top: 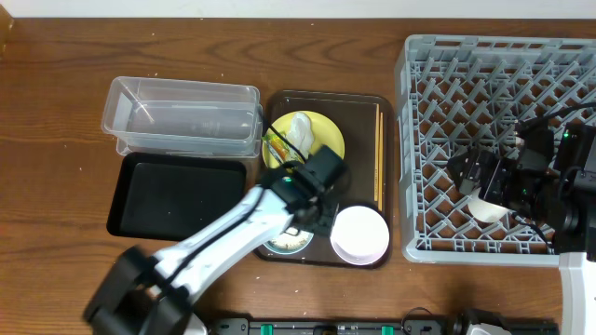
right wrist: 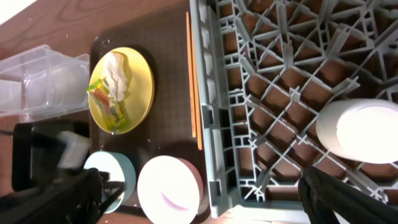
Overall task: Sort waste into correct bins and load items into the dishwasher rack
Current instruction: 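Grasp the blue rice bowl with the left gripper, then tip the blue bowl over the black tray to pour out rice, then set the empty blue bowl back on the brown tray, then grasp the green snack wrapper from the yellow plate with left gripper, then drop the snack wrapper into the clear plastic bin, then grasp the white tissue from the yellow plate with left gripper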
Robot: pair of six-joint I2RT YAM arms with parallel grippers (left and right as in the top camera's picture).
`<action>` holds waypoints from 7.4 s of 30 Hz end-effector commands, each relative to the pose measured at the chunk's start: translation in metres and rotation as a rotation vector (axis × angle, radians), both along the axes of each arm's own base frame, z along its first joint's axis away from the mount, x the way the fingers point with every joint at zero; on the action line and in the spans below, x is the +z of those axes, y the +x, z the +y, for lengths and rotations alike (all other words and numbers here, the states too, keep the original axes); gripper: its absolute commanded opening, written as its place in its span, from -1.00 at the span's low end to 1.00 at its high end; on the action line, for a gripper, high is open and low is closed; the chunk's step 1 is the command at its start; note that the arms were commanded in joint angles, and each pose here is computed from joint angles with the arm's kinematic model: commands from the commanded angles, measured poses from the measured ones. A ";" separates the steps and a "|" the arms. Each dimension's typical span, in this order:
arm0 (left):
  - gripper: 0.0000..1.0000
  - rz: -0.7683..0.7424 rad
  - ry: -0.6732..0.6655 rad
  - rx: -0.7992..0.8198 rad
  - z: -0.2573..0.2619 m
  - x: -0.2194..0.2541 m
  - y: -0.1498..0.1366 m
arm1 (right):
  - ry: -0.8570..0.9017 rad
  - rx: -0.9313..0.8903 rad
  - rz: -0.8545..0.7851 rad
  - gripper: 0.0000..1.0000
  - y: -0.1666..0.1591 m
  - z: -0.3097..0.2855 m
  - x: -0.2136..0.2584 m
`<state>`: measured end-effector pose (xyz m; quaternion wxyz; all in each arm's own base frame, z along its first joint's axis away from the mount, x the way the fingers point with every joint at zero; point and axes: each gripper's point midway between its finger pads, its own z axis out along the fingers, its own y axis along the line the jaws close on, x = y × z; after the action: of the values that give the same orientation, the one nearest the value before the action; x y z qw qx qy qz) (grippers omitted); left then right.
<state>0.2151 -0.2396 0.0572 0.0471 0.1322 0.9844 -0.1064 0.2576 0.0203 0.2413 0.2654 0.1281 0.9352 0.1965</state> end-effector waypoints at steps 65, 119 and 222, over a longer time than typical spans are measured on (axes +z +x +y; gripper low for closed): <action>-0.88 -0.007 -1.341 0.515 0.194 0.133 0.090 | -0.040 -0.016 0.016 0.98 -0.003 -0.008 -0.002; -0.88 0.007 -0.131 0.311 0.076 0.029 0.023 | -0.038 -0.016 0.029 0.98 -0.006 -0.007 -0.003; -0.35 -0.261 0.107 -0.002 0.019 -0.062 0.168 | -0.036 -0.009 0.056 0.99 -0.007 -0.007 -0.010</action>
<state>0.3908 -0.2172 0.0122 0.1889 0.1349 0.9720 -0.0375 0.2492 0.0151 0.2330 0.2444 0.1360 0.9436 0.1770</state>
